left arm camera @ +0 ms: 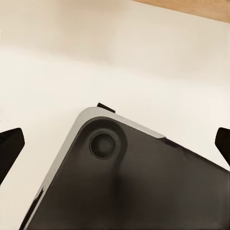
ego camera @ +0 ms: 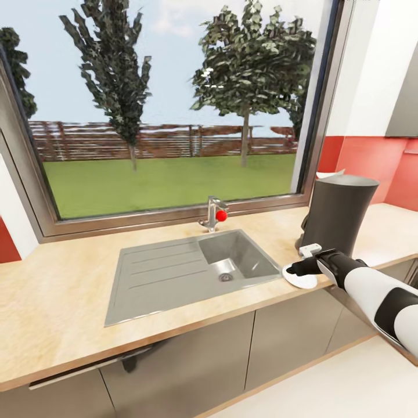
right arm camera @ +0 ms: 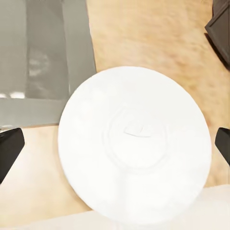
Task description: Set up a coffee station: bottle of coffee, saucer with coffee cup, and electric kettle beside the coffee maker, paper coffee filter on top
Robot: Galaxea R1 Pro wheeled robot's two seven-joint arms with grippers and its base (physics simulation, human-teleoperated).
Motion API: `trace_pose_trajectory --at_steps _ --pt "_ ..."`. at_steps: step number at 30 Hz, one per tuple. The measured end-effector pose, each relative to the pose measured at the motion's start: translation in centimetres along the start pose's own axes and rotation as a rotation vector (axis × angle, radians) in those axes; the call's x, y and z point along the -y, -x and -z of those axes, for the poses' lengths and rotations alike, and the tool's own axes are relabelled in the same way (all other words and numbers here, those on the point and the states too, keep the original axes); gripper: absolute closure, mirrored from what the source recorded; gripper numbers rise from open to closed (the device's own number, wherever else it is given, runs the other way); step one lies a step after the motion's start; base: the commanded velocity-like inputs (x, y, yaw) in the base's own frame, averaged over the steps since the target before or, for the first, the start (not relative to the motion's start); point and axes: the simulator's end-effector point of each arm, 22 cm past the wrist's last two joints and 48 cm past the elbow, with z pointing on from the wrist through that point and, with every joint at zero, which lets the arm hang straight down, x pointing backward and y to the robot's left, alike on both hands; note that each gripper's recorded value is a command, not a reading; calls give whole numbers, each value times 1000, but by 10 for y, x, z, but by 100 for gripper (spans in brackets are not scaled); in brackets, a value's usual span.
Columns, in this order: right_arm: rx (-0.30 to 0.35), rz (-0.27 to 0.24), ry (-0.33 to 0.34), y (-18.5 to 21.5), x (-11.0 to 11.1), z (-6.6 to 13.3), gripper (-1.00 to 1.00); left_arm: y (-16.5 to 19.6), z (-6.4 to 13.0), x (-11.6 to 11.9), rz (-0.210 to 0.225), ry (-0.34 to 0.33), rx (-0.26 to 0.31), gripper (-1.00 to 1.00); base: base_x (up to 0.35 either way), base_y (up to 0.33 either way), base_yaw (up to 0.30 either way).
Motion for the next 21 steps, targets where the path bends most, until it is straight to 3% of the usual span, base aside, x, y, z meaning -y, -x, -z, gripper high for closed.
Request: trace_pose_trajectory --at_steps 8,11,14,15,16,17,19,21 --pt "-4 -11 -13 3 13 10 -100 3 10 1 -4 -2 -1 -100 0 0 0" --pt "-17 -32 -50 -7 47 20 -100 4 14 3 -10 -9 -2 -100 0 0 0" --pt "-17 -71 -64 -10 64 27 -100 5 17 4 -13 -15 -2 -100 0 0 0" --pt "-40 -131 -112 -31 103 38 -100 6 18 7 -24 -25 -4 -100 0 0 0" --pt "-52 -140 -143 -41 125 47 -100 6 20 6 -26 -25 -3 -100 0 0 0" --pt "-58 -153 -152 -45 133 50 -100 7 21 5 -27 -24 -3 -100 0 0 0" --pt "-97 -205 -192 -77 172 68 -100 9 23 5 -30 -25 -1 -100 0 0 0" --pt "-118 -244 -189 -95 185 78 -100 11 25 5 -33 -27 2 -100 0 0 0"
